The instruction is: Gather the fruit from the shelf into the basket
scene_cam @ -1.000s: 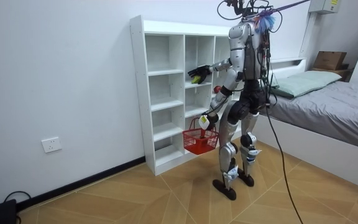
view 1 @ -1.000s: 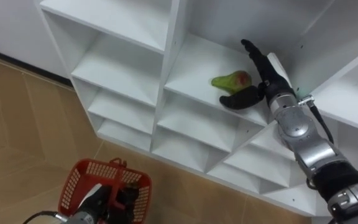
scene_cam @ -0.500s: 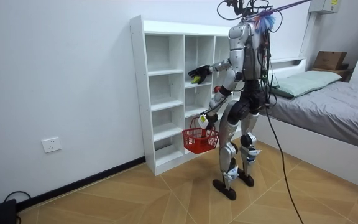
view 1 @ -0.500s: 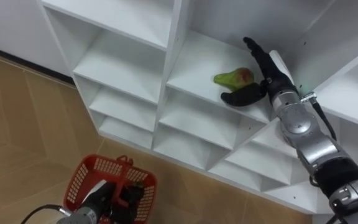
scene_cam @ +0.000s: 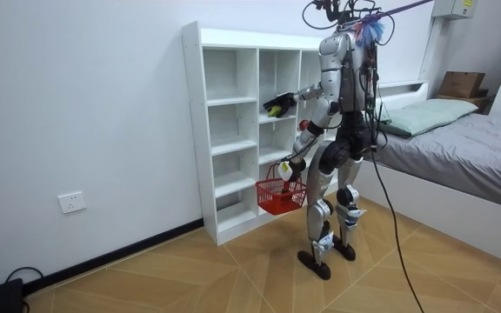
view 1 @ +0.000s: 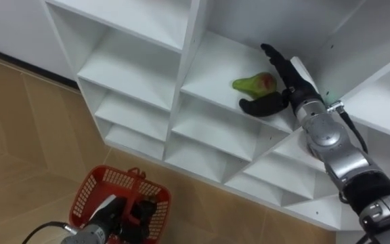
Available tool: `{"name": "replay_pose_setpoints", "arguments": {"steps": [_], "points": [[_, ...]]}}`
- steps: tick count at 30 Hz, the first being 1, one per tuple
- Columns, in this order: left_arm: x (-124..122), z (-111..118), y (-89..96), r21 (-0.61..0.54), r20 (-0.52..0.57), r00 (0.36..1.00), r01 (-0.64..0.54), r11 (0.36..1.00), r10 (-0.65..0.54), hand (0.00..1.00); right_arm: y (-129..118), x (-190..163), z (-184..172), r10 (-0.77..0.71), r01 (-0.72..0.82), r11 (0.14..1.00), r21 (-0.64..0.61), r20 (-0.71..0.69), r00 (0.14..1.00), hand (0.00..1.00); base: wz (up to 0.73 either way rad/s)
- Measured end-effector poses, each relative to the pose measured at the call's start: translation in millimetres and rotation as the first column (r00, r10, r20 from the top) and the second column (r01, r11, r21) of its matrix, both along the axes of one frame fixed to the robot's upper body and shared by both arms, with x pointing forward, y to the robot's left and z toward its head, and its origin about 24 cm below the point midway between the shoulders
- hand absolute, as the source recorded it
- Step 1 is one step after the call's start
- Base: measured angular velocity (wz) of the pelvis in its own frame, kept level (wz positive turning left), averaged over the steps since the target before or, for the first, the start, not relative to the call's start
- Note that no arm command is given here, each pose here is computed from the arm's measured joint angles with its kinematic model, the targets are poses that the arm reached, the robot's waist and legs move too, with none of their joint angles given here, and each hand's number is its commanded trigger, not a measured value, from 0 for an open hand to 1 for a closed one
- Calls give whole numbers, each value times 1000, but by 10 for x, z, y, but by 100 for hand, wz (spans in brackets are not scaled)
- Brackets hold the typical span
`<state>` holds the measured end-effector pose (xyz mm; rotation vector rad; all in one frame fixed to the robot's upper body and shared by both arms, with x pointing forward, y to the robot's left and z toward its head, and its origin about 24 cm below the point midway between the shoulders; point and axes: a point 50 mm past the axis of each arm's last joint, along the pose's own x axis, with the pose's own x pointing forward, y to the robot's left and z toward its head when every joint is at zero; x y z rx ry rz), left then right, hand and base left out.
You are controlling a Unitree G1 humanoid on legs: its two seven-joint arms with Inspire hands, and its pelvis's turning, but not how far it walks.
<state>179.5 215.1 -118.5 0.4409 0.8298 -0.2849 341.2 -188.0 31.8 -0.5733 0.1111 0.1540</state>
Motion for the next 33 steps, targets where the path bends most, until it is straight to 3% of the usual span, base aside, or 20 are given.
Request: {"name": "replay_pose_setpoints", "arguments": {"steps": [13,14,15,17,18,33], "points": [[-11,-11,11,8,-7,1000,-4,1000,4,100,-48,21,-31,11,-10,1000,15,-47,999,0,1],[-13,-12,12,12,-8,1000,0,1000,0,100,-56,21,-29,13,-13,1000,13,-49,999,9,6],[-11,-12,11,13,-8,1000,1,1000,-1,100,-64,21,-25,17,-17,1000,11,-51,999,25,5],[-8,-11,10,15,-8,1000,4,1000,-4,100,-75,24,-17,20,-19,1000,9,-49,999,93,4],[-9,-12,11,15,-8,1000,4,1000,-4,100,-78,23,-17,20,-19,1000,9,-49,999,100,5],[-13,-18,6,34,-1,1000,-1,999,1,100,-142,37,31,-27,27,1000,16,-10,1000,100,0]]}}
